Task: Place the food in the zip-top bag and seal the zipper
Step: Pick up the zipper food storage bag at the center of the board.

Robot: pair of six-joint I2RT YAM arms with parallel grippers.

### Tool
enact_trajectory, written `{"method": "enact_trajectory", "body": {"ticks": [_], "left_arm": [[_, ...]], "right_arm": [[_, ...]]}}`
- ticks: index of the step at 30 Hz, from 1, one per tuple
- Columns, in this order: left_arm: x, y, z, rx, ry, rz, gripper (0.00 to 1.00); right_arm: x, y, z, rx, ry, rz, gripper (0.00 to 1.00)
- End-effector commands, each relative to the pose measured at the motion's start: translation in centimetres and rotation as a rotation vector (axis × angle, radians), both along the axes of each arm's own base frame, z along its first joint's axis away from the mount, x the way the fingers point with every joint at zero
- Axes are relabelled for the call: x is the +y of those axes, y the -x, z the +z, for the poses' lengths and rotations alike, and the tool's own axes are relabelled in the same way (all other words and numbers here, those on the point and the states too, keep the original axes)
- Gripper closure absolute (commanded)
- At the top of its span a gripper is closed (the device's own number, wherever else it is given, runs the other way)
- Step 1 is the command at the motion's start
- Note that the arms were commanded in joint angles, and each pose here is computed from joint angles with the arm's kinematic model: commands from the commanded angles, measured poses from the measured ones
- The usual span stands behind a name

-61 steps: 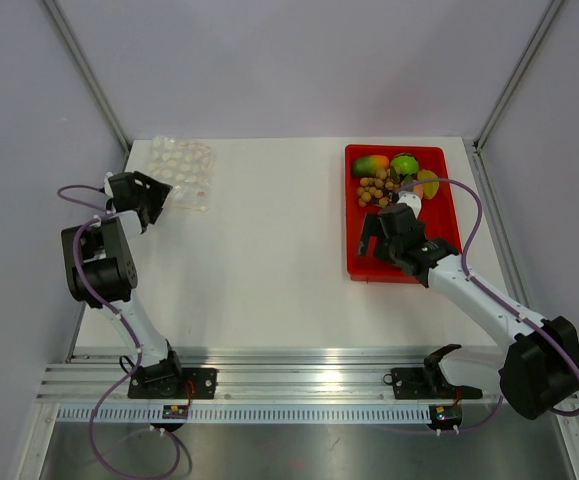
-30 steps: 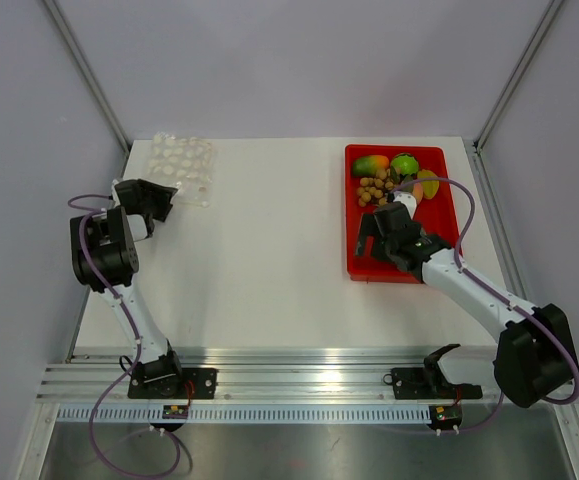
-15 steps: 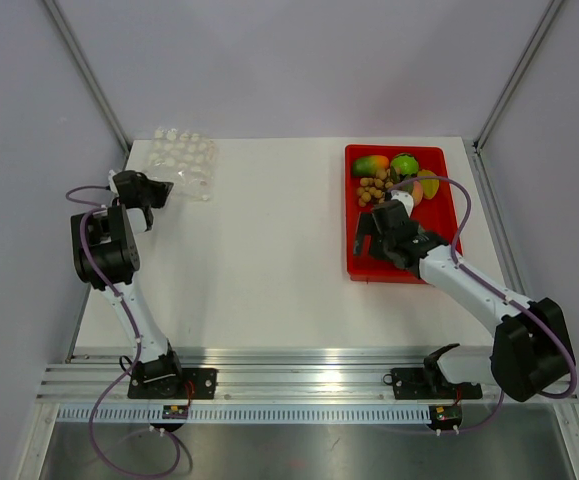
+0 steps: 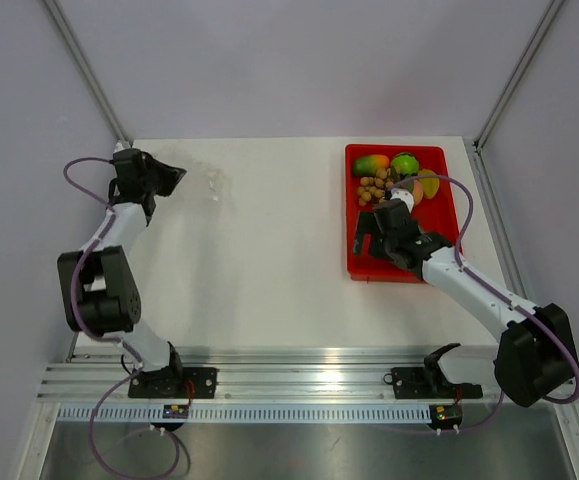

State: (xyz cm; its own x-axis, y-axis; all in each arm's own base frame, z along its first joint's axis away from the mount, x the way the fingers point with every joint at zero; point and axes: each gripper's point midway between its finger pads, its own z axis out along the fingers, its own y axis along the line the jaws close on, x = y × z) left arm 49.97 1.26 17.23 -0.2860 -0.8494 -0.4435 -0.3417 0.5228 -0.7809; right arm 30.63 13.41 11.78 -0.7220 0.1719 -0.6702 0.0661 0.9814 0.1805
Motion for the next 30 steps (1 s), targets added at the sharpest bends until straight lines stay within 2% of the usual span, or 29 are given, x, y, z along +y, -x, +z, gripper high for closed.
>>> {"method": "enact_trajectory", "body": {"ticks": [1,6,11,14,17,23,30], "left_arm": [[-5.2,4.6,3.8,-0.023,-0.067,-0.110,1.00],[-9.4,8.5,4.6,0.007,-0.130,-0.238,1.00],[-14.3,11.7,5.2,0.059,-0.242,-0.501,1.00],[-16.6,13.3,5.7,0.080,-0.281,-0.601,1.00],[-18.6,14.1,6.5,0.061,-0.285,-0.645,1.00],[-21.3,14.7,8.4,0.014,-0.248,-0.687,1.00],[-23.2,15.4,9.0,-0.004,-0.217,-0.729,1.00]], "right_arm": [[1.8,-0.6,4.1,-0.106,-0.060,0.068,0.01],[3.2,0.5,6.9,-0.161,-0.099,0.156,0.01],[4.5,1.7,9.5,-0.222,-0.118,0.275,0.01],[5.9,1.6,11.5,-0.257,-0.129,0.337,0.01],[8.8,1.2,14.8,-0.308,-0.181,0.410,0.01],[15.5,1.6,18.2,-0.368,-0.253,0.529,0.02],[21.8,2.6,16.6,-0.351,-0.267,0.614,0.06]]}}
